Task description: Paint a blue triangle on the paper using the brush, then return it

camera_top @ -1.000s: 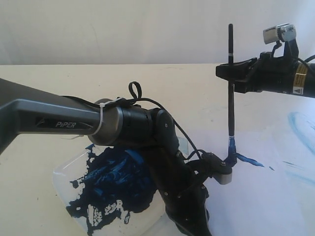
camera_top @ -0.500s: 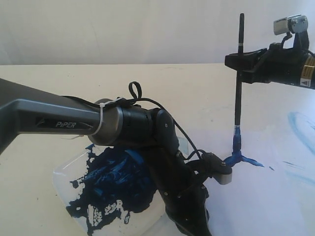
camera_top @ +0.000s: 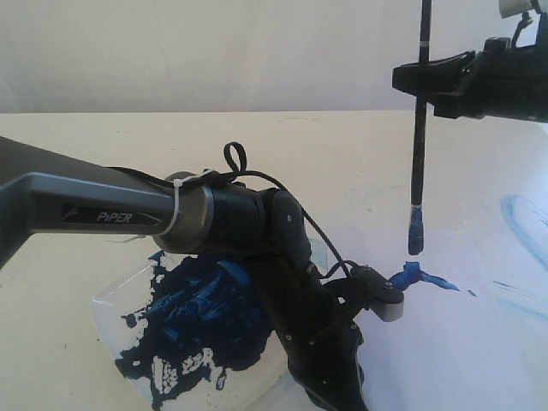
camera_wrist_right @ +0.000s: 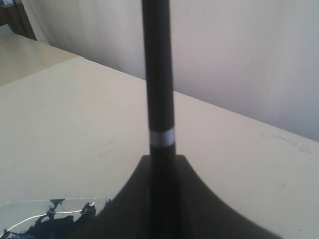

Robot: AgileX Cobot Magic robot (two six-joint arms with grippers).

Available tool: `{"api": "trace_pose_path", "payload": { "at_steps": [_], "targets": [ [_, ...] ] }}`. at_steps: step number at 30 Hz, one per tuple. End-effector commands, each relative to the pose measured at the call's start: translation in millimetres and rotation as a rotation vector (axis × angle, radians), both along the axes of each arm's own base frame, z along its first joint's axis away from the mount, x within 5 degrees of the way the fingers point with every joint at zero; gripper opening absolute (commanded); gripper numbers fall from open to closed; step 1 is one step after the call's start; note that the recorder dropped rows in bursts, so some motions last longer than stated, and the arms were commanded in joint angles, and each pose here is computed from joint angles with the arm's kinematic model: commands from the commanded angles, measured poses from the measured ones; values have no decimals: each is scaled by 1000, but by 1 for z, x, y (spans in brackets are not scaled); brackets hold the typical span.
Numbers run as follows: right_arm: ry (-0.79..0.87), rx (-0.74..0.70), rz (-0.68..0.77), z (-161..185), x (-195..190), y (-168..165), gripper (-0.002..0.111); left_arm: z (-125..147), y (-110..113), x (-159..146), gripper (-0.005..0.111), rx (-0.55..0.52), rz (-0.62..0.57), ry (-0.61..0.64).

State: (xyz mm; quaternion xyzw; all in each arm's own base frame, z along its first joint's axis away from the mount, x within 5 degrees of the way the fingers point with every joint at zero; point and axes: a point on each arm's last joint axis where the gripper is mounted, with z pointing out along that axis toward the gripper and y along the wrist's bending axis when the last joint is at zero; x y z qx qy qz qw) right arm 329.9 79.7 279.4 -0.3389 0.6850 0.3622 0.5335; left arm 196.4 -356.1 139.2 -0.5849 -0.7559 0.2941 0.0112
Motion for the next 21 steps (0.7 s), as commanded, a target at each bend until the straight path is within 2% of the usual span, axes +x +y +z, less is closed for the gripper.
{"api": "trace_pose_path", "payload": {
  "at_steps": [1, 7, 9, 13, 21],
  "targets": [
    [21, 27, -11, 14, -16, -2, 0, -7, 2, -4, 0, 32, -22, 23],
    [-4, -36, -276, 20, -39, -1, 0, -7, 2, -4, 0, 30, -22, 20],
    [-11, -13, -327, 22, -48, 2, 0, -7, 2, -4, 0, 30, -22, 20],
    [-26, 13, -350, 19, -61, 12, 0, -7, 2, -4, 0, 30, -22, 20],
    [8, -26, -350, 6, -66, 18, 0, -7, 2, -4, 0, 27, -29, 17]
  ]
}}
